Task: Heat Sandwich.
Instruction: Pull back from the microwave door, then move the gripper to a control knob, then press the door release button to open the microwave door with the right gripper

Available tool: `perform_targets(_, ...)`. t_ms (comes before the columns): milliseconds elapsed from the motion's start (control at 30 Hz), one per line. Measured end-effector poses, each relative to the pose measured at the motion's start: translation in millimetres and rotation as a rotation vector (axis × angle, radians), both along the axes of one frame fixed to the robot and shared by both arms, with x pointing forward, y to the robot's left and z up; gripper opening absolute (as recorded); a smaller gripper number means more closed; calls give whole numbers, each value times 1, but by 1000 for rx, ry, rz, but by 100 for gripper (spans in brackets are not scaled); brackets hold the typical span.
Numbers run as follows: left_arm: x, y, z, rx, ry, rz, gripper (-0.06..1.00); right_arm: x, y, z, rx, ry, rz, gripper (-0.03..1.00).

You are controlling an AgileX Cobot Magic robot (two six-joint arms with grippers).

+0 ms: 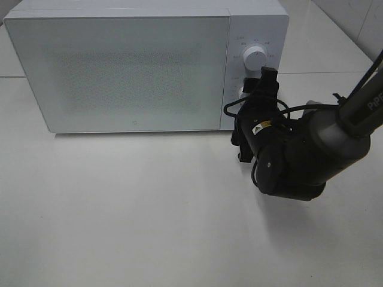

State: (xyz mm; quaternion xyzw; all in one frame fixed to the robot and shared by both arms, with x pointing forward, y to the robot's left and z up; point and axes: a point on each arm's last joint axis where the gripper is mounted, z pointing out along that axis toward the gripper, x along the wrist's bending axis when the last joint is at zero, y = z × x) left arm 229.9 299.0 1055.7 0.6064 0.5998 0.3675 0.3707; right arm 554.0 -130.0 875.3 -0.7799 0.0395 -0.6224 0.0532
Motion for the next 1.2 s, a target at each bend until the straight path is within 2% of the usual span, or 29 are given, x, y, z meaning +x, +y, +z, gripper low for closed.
perform_targets(467,0,0,0,0,0,0,97,-14,-6,-3,-61,-3,78,76)
perform_targets(800,0,0,0,0,0,0,97,-43,-21,15,-163,-11,164,76)
perform_targets(967,0,0,0,0,0,0,97,-58,-25,24,-227,1,246,76)
perform_targets(1067,0,0,0,0,0,0,97,-65,-26,32,-314,56,316,76)
perform_targets(1133,0,0,0,0,0,0,97,-66,-25,35,-335,64,332,76)
perform_targets(1200,0,0,0,0,0,0,97,-71,-25,41,-435,103,397,76)
